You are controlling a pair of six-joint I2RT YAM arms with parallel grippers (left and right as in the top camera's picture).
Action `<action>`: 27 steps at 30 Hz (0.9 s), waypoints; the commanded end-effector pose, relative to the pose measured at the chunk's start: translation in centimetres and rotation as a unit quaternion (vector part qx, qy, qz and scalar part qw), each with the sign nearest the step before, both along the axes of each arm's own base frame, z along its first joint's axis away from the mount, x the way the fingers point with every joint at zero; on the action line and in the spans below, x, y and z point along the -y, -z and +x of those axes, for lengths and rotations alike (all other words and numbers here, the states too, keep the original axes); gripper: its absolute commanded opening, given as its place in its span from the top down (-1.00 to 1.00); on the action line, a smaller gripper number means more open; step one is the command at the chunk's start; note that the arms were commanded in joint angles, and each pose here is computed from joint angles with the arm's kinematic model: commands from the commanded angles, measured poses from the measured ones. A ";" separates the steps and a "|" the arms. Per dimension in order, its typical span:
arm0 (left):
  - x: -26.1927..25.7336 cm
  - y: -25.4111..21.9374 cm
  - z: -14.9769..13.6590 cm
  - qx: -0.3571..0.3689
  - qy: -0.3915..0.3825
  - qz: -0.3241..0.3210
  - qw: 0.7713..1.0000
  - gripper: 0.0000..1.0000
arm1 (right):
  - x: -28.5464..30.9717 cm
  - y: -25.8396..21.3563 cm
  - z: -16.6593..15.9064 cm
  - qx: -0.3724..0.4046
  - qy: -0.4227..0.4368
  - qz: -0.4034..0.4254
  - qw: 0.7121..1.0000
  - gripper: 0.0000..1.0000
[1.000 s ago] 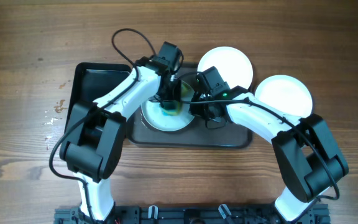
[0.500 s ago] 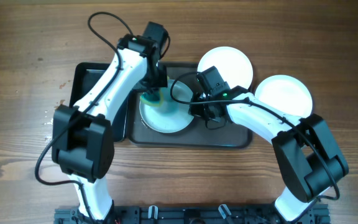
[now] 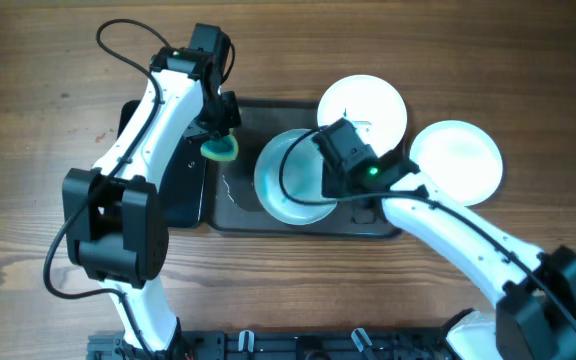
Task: Clean dirty plates on tray and stack at the side
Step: 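Lift the sponge away and raise the second plate with the right gripper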
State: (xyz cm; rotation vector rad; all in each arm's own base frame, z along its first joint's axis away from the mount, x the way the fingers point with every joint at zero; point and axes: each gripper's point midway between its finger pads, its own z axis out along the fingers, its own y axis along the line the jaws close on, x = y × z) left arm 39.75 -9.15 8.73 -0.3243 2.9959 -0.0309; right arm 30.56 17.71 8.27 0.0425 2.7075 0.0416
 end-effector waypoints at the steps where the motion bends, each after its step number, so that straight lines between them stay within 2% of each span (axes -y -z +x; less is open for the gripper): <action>1: 0.5 -1.2 0.4 0.016 -0.006 -0.013 1.000 0.92 | 2.4 -5.4 1.4 0.128 0.019 -0.104 0.986 0.91; 5: 0.5 -1.2 0.4 0.016 -0.006 -0.013 1.000 0.92 | 2.5 -9.6 0.9 0.214 0.000 -0.175 0.961 0.92; 9: 0.5 -1.2 0.4 0.016 -0.006 -0.013 1.000 0.92 | 2.9 -13.0 0.4 0.275 -0.027 -0.266 0.923 0.91; 15: 0.5 -1.2 0.4 0.016 -0.006 -0.013 1.000 0.92 | 1.4 -19.3 -0.9 0.389 -0.009 -0.372 0.843 0.91; 18: 0.5 -1.2 0.4 0.016 -0.006 -0.013 1.000 0.92 | 0.4 -21.9 -1.4 0.412 -0.001 -0.402 0.817 0.91; 27: 0.5 -1.2 0.4 0.016 -0.006 -0.013 1.000 0.92 | -0.7 -24.0 -1.0 0.422 0.000 -0.401 0.813 0.92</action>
